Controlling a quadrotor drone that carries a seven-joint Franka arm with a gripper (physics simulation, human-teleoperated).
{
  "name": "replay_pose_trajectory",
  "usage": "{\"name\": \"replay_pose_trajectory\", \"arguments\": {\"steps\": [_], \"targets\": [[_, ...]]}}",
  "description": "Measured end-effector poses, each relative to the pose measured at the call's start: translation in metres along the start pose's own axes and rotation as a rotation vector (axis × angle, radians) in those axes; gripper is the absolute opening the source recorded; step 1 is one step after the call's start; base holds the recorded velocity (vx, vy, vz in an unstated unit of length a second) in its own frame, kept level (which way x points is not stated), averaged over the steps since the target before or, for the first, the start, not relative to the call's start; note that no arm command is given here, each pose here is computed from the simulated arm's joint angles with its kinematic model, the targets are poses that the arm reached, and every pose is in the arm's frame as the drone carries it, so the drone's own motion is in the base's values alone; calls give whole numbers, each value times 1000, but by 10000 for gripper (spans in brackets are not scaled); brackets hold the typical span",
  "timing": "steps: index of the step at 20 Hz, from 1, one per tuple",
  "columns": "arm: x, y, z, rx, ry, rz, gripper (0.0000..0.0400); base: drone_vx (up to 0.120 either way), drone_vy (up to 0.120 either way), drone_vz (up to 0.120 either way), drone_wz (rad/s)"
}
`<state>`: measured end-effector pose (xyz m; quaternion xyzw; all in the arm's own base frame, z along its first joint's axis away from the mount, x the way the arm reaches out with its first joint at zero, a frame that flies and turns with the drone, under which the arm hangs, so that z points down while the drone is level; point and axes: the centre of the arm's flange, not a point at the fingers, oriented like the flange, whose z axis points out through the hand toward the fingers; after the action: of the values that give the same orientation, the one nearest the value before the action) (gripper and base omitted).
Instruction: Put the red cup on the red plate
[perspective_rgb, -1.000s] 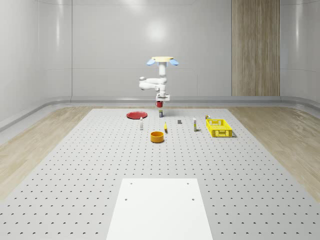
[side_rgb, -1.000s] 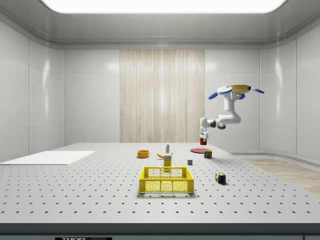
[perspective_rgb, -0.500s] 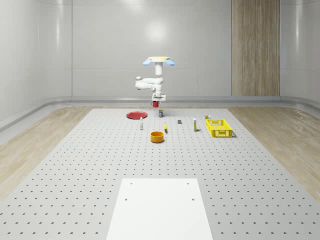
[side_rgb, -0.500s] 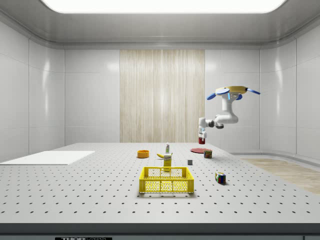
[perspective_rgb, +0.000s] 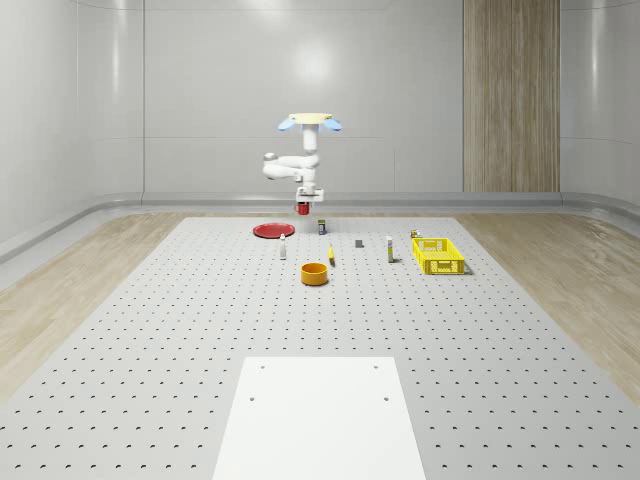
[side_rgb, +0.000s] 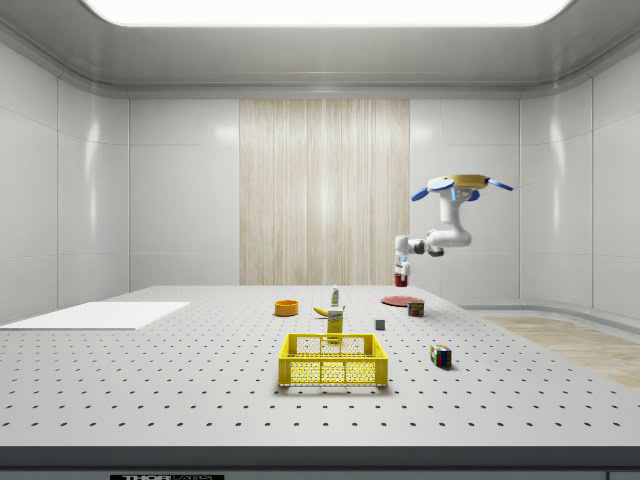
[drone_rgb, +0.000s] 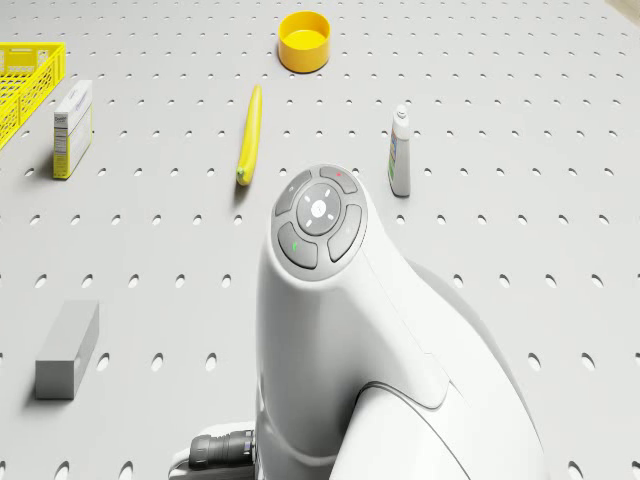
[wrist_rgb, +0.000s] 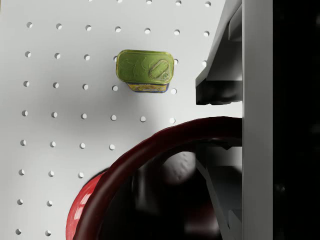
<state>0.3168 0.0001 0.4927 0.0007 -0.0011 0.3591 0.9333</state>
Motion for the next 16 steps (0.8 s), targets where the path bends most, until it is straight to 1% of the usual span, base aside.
{"name": "replay_pose_trajectory", "arguments": {"steps": [1, 9, 15, 16], "targets": [[0, 0, 0, 0, 0, 0, 101, 0, -120, 0, 0], [0, 0, 0, 0, 0, 0, 101, 0, -120, -120, 0], [0, 0, 0, 0, 0, 0, 101, 0, -120, -7, 0], [0, 0, 0, 0, 0, 0, 101, -80, -120, 0, 0]]}}
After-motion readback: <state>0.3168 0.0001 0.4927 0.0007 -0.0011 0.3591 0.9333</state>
